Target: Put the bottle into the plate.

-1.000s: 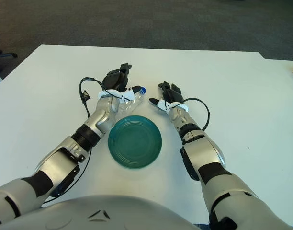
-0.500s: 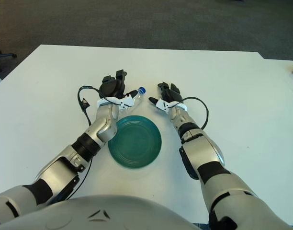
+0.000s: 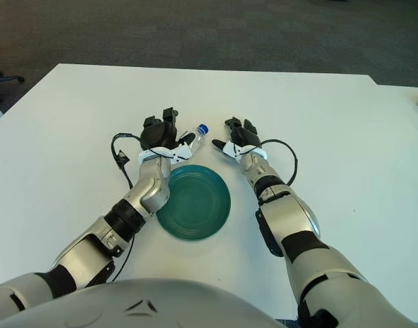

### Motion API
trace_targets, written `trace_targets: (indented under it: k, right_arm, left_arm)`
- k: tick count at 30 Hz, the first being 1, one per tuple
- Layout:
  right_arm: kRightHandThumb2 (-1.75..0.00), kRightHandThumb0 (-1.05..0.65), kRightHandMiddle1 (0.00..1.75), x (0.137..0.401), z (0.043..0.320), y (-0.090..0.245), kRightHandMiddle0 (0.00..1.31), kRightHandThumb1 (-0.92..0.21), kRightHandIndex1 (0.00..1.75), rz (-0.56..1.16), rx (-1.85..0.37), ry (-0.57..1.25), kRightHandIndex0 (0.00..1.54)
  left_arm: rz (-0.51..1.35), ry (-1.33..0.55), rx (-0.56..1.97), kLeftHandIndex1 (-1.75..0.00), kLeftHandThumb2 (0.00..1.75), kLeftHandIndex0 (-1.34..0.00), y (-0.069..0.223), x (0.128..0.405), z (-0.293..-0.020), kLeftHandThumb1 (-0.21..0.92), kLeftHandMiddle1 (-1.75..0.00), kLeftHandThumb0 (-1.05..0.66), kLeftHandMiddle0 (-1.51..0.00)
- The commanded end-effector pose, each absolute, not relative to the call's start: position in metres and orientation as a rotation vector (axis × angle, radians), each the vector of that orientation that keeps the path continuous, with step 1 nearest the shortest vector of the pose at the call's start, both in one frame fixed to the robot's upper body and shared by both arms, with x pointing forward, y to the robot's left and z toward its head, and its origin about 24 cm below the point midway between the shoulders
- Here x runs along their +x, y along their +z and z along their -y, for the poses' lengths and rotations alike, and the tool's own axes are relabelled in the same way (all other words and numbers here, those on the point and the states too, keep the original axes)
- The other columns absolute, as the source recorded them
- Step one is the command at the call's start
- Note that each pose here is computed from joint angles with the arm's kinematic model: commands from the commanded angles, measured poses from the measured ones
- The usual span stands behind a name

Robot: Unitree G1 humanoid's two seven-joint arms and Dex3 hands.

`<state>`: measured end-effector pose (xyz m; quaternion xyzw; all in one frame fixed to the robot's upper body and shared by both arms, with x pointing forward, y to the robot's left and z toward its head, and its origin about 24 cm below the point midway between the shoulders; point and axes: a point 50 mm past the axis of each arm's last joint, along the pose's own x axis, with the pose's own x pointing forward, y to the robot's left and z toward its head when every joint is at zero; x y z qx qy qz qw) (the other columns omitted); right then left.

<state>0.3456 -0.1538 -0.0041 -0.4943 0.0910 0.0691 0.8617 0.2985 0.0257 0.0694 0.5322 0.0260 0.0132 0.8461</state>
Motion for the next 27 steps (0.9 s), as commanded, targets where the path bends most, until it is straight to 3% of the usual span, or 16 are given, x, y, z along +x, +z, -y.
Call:
trace_targets:
  k: [1,10,20,27]
  right_arm:
    - [-0.37,-0.71,0.87,0.322,0.153,-0.036,0.02,-0.92,0.11,-0.324,-1.013,0.210,0.57]
    - [-0.45,-0.76,0.88,0.321,0.154,-0.036,0.03,-0.92,0.12,-0.305,-1.004,0.203,0.60]
    - [-0.50,-0.78,0.88,0.320,0.154,-0.037,0.01,-0.92,0.12,-0.305,-0.979,0.208,0.60]
    - [-0.49,-0.76,0.86,0.319,0.153,-0.038,0.00,-0.92,0.12,-0.308,-0.954,0.210,0.59]
  left_arm:
    - [-0.065,0.031,1.133,-0.95,0.71,0.00,0.066,0.294,-0.026,0.92,-0.78,-1.05,-0.16]
    - [-0.077,0.007,1.146,-0.97,0.71,0.00,0.067,0.287,-0.023,0.92,-0.78,-1.05,-0.18]
    - [-0.070,-0.031,1.144,-1.21,0.70,0.00,0.060,0.270,-0.019,0.92,-0.90,-1.04,-0.17]
    - [-0.074,-0.066,1.151,-1.10,0.73,0.00,0.054,0.259,-0.014,0.92,-0.92,-1.05,-0.14]
